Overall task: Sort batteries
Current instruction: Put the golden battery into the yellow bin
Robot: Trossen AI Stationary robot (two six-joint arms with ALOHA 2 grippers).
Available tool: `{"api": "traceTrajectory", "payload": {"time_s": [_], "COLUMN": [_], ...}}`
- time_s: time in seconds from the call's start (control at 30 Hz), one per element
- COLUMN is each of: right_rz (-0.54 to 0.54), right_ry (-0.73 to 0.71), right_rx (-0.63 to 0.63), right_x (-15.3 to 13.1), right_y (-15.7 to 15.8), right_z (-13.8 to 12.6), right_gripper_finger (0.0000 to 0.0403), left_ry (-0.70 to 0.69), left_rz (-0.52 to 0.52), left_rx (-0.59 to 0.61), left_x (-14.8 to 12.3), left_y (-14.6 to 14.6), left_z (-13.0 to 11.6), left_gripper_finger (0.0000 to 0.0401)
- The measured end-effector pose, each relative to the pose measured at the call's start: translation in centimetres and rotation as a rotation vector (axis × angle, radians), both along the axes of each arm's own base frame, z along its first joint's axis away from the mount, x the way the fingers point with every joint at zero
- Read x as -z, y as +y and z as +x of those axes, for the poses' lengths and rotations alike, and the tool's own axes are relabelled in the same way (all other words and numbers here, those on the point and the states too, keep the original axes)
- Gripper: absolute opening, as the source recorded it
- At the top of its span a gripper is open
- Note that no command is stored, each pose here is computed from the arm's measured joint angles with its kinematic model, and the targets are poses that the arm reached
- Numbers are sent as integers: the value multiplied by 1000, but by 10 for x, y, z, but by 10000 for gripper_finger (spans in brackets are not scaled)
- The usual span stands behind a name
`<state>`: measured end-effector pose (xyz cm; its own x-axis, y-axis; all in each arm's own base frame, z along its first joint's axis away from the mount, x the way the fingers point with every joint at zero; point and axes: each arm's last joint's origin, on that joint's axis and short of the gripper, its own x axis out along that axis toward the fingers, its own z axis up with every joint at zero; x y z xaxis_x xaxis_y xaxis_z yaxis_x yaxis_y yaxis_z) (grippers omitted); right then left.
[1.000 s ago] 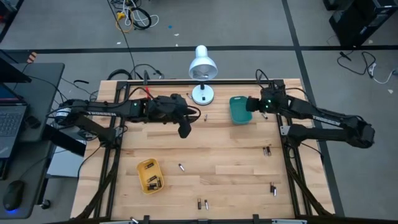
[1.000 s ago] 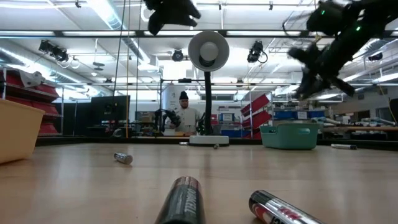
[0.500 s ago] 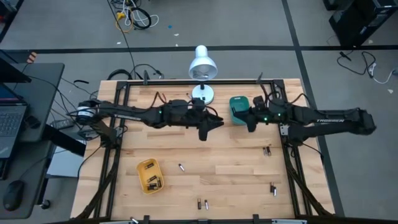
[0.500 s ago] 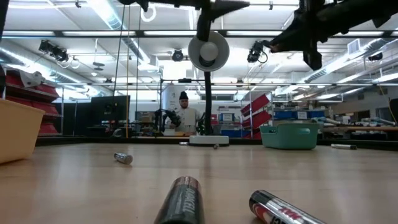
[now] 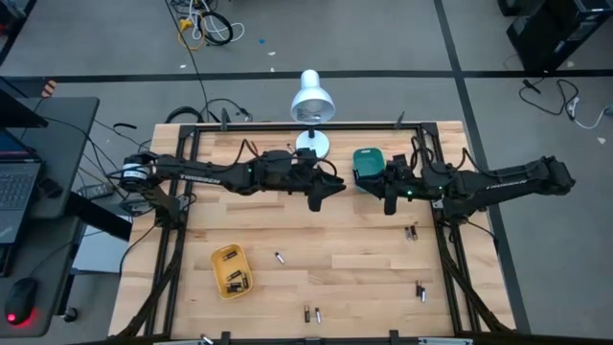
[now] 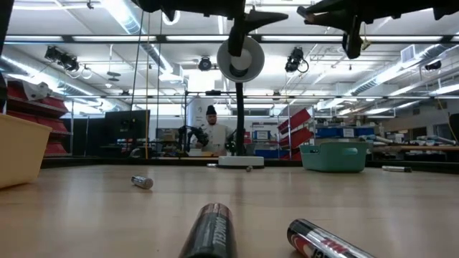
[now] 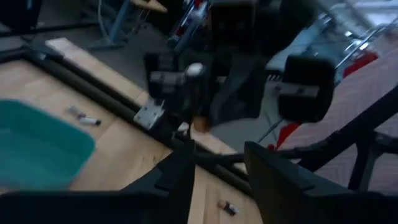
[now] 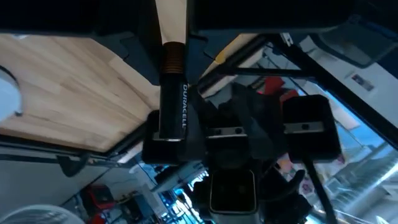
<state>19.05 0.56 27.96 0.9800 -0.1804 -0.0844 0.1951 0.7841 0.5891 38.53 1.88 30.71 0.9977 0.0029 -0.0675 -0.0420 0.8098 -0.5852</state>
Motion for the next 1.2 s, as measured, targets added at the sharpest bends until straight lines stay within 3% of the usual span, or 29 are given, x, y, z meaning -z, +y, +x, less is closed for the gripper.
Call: {"api": "traceTrajectory", "payload": {"time_s": [0.2,0.37,0.73,1.07,1.2], "right_rz": [-7,-22,-41,-118,-126], "right_ry": [-29,-71,-86,-114,-126], "right_rx": [-17,-15,-22,-12,-14], "right_x": [3,4,10,6,4], "right_y": [5,5,6,4,4], "right_z": [14,23,36,36,36], "right_gripper_finger": [36,36,36,36,37], "left_ry": [-43,-23,-69,-85,-111], "left_rz": [15,18,55,112,201], "left_rx": [-25,-36,-64,-58,-60], "left_x": [1,4,-1,-3,-6], "left_y": [1,1,5,5,5], "left_z": [4,5,5,5,4], "left_gripper_finger": [215,226,171,67,67]}}
